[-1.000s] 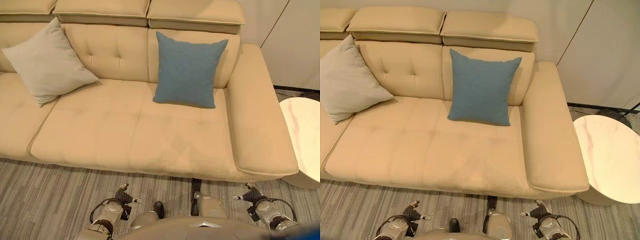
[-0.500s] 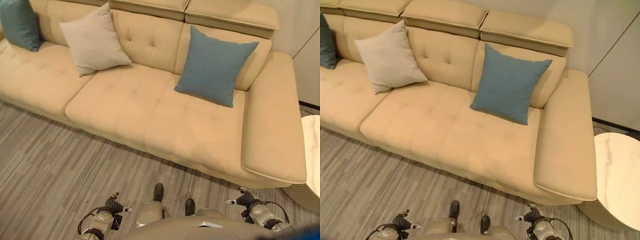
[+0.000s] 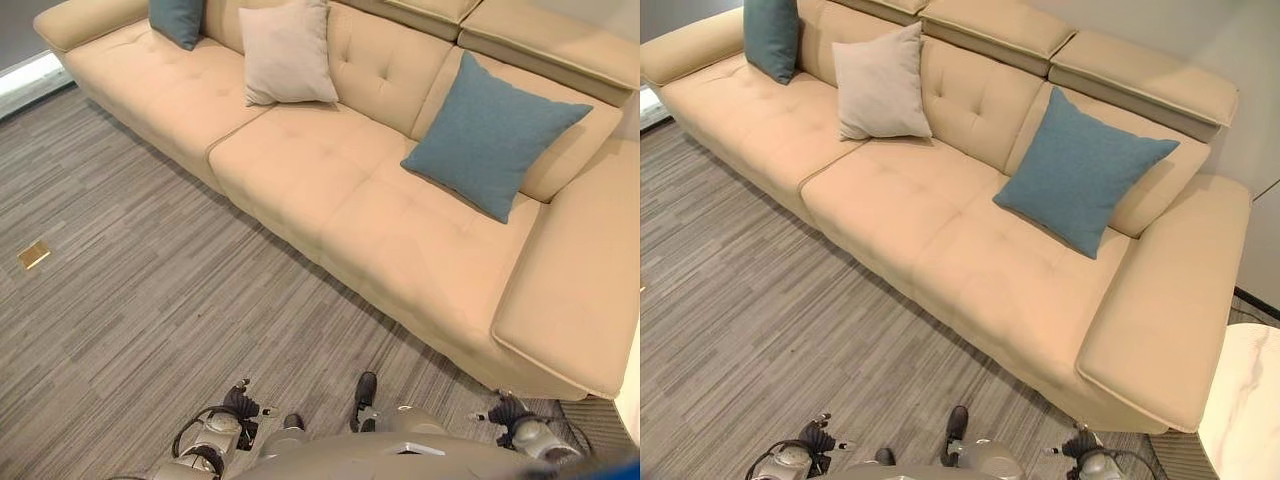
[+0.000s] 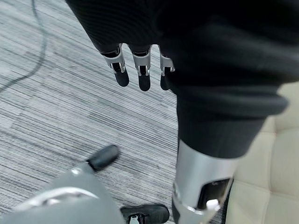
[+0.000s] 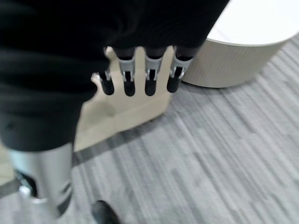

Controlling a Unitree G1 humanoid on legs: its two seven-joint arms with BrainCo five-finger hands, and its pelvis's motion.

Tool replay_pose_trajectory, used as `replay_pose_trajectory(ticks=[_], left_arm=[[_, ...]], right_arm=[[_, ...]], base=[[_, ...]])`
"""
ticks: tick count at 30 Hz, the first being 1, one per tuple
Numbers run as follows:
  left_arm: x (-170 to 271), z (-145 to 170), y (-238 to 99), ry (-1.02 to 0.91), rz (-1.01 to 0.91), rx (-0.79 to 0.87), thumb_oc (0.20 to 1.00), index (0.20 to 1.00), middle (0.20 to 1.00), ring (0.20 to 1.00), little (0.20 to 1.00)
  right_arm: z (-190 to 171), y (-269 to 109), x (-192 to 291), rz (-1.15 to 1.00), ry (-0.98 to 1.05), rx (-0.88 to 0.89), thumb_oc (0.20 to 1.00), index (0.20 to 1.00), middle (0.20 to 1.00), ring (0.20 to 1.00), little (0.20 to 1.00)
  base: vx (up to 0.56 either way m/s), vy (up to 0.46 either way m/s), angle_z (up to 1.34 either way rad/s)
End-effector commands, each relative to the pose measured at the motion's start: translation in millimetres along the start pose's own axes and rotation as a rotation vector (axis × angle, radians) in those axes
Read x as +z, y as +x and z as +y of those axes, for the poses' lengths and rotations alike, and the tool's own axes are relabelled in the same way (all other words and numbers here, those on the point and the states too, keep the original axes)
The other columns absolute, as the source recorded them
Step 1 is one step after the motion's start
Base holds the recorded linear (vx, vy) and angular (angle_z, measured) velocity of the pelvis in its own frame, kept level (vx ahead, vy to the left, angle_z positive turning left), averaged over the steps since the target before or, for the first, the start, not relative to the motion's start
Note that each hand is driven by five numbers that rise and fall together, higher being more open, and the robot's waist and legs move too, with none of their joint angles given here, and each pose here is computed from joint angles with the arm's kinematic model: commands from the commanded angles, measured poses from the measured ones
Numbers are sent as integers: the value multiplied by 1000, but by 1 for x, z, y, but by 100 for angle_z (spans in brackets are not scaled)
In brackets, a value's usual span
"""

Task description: Pick up all the scattered cushions and arrange them neatly on the sofa.

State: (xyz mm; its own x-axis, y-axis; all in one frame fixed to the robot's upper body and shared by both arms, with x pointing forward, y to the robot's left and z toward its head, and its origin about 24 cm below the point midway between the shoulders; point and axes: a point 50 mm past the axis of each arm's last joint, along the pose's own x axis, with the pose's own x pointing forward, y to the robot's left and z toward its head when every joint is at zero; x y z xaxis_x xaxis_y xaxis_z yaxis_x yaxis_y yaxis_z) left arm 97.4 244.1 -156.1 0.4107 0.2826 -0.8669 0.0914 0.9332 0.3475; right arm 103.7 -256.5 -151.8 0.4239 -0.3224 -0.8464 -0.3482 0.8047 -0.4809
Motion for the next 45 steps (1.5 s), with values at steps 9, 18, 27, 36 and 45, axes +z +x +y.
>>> replay_pose_trajectory(ticks=[9,18,27,36,45], left_arm=[[-9,48,-1,-56,22,148,1000,1000,1000,1000,1000],[-11,38,-1,-14,28,128,1000,1000,1000,1000,1000],[-29,50,-5,-41,94,178,1000,1000,1000,1000,1000],[-33,41,-6,-54,96,182,1000,1000,1000,1000,1000],[-32,13,-7,77,78,87,1000,1000,1000,1000,1000]], right_arm=[[6,3,30,-83,-78,11,1000,1000,1000,1000,1000],[6,-1,3,-10,-6,-1,1000,1000,1000,1000,1000],[9,0,9,-4,-6,-3,1000,1000,1000,1000,1000],[20,0,26,-57,29,18,1000,1000,1000,1000,1000],[24,-4,7,-12,-5,27,1000,1000,1000,1000,1000]], base=[[60,157,27],[262,-95,128],[213,142,2],[145,208,-8],[306,69,40]])
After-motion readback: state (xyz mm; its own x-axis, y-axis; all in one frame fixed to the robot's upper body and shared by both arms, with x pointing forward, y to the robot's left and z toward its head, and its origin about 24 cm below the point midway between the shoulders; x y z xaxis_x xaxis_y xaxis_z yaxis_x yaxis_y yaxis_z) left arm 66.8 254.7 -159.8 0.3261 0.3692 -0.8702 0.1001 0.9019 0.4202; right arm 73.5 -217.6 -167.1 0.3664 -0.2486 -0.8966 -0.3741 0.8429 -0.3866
